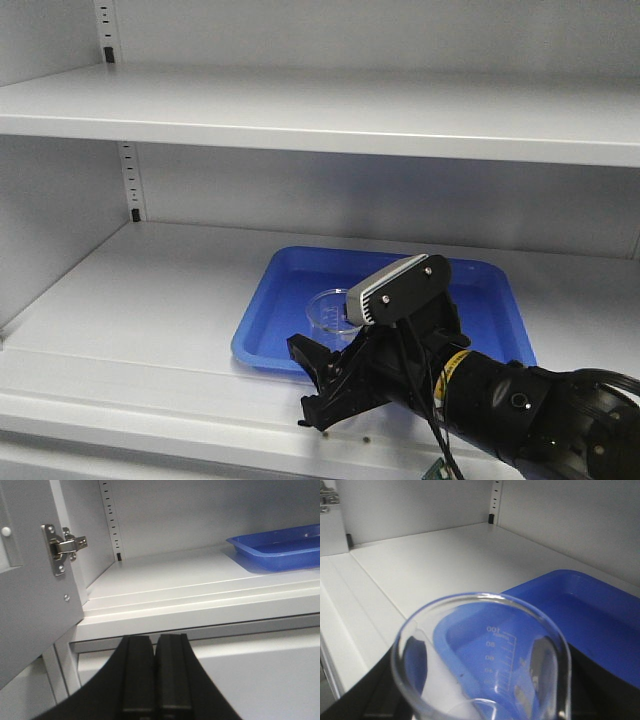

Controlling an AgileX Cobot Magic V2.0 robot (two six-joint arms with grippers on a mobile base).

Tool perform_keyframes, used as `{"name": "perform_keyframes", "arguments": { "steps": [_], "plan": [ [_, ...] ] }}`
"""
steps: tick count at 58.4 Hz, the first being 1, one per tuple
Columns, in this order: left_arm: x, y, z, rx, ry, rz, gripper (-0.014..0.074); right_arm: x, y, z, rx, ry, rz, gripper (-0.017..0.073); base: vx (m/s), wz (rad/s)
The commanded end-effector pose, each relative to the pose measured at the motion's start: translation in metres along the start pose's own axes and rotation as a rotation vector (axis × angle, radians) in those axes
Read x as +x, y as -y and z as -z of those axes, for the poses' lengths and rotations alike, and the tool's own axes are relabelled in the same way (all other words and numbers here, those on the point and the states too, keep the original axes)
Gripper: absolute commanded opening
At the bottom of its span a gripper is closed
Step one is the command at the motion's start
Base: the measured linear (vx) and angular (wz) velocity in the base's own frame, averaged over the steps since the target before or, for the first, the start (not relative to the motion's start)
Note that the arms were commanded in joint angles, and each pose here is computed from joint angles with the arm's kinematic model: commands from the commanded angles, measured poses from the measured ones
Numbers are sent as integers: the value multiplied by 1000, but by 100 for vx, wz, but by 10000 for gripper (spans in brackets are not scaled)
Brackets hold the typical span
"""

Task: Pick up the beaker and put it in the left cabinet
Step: 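Lower the beaker with the right gripper onto the blue tray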

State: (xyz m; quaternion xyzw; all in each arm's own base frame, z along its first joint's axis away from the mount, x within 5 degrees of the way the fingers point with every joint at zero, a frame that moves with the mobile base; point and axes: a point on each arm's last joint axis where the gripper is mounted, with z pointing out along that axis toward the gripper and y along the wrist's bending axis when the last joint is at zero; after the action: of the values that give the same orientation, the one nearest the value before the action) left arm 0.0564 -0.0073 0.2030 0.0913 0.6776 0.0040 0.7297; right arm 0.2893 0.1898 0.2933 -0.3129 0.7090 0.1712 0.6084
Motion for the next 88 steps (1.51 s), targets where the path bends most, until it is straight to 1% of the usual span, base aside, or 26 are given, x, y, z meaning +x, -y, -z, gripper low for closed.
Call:
{"name": "perform_keyframes", "arguments": {
  "steps": [1,27,31,36,40,42,45,51,55,66,72,82,88],
  "plan": [
    [-3,0,1,-7,77,6,1,-29,2,10,-5,139,3,-9,12,-8],
    [-3,0,1,-7,77,6,1,-30,2,10,-11,162,0,-9,6,-5],
    [-3,0,1,-7,77,6,1,-29,3,7,-2,167,-38,-9,0,-1],
    [-3,0,1,-7,77,6,1,-23,14,1,48,159,-119,-6,0,0],
    [-3,0,1,-7,77,6,1,-19,33,-8,110,165,-193,-6,0,0],
    [-3,0,1,-7,77,6,1,-18,44,-13,140,173,-218,-6,0,0],
    [-3,0,1,-7,77,6,1,-18,57,-19,174,179,-233,-6,0,0],
    [-3,0,1,-7,77,6,1,-19,77,-33,213,190,-237,-6,0,0],
    [-3,0,1,-7,77,6,1,-16,82,-44,220,178,-239,-6,0,0],
    [-3,0,1,-7,77,6,1,4,85,-65,220,116,-250,-3,0,0],
    [-3,0,1,-7,77,6,1,19,85,-71,226,42,-261,-1,0,0],
    [-3,0,1,-7,77,6,1,24,85,-73,228,20,-265,5,0,0],
    [-3,0,1,-7,77,6,1,24,85,-73,228,19,-265,30,0,0]
  ]
}}
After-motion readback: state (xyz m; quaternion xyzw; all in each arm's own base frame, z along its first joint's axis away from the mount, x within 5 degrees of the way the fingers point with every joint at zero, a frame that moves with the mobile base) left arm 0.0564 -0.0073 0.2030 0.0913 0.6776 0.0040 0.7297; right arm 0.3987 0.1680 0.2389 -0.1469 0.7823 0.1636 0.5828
